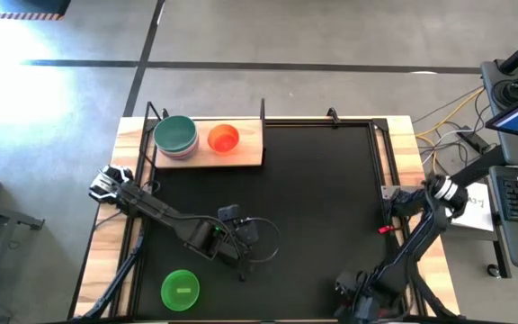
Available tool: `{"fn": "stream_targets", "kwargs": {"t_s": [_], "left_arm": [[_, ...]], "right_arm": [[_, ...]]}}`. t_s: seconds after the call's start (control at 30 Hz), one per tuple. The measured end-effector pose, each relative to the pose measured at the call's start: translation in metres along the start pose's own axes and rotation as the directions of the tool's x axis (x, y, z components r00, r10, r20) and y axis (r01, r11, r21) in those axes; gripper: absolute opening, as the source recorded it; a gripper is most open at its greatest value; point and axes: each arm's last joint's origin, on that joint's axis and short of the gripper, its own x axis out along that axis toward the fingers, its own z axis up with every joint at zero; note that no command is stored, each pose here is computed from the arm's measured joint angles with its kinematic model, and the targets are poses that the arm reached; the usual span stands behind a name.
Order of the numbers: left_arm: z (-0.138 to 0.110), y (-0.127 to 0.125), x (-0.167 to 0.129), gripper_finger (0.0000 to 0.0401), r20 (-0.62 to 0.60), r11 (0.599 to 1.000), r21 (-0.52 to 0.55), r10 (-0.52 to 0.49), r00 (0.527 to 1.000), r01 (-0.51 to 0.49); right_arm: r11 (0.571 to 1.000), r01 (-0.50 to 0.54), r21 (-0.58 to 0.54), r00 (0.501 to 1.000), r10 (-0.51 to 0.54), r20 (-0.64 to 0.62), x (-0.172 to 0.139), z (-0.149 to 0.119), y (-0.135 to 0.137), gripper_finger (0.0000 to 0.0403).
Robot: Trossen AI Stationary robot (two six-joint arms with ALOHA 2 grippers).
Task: Place and stack bowls onto a shelf
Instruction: Stack the red bowl on top of the orange bowl on the shelf
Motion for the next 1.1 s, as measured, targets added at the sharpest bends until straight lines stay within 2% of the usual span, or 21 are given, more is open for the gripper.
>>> {"fn": "stream_targets", "kwargs": {"t_s": [0.1,0.17,0.3,0.6,0.7,0.77,0.87,0.97,1.03,1.1], "left_arm": [[0.000,0.000,0.000,0.0112,0.003,1.000,-0.008,-0.002,1.000,0.002],[0.000,0.000,0.000,0.0112,0.003,1.000,-0.017,-0.002,1.000,0.002],[0.000,0.000,0.000,0.0112,0.004,1.000,-0.020,-0.003,1.000,0.003],[0.001,-0.001,0.001,0.0112,0.007,1.000,-0.020,-0.008,1.000,0.008],[0.001,-0.002,0.001,0.0112,0.009,1.000,-0.016,-0.009,1.000,0.009],[0.000,-0.002,0.002,0.0112,0.008,1.000,-0.008,-0.009,1.000,0.009],[0.000,-0.006,0.002,0.0112,0.000,0.997,0.063,-0.041,0.999,0.041],[0.000,-0.016,0.004,0.0112,0.009,0.975,0.180,-0.130,0.991,0.127],[0.001,-0.028,0.006,0.0112,0.030,0.939,0.282,-0.215,0.976,0.198],[0.000,-0.042,0.008,0.0112,0.058,0.884,0.391,-0.300,0.952,0.255]], "right_arm": [[0.995,0.058,-0.087,0.998,-0.060,-0.020,0.006,-0.002,0.009,0.0192],[0.983,0.133,-0.130,0.991,-0.136,-0.012,0.008,-0.003,0.010,0.0184],[0.951,0.250,-0.184,0.967,-0.254,0.000,0.006,-0.002,0.010,0.0151],[0.936,0.235,-0.262,0.967,-0.253,-0.035,0.004,0.011,0.013,0.0020],[0.933,0.230,-0.277,0.965,-0.255,-0.059,0.003,0.013,0.014,0.0012],[0.917,0.207,-0.342,0.966,-0.247,-0.076,0.001,0.014,0.017,0.0010],[0.857,0.145,-0.494,0.973,-0.215,-0.087,-0.005,0.016,0.024,0.0009],[0.756,0.079,-0.650,0.982,-0.172,-0.081,-0.014,0.021,0.033,0.0009],[0.670,0.032,-0.742,0.987,-0.138,-0.081,-0.020,0.022,0.040,0.0008],[0.577,0.002,-0.816,0.992,-0.105,-0.072,-0.025,0.024,0.046,0.0008]]}}
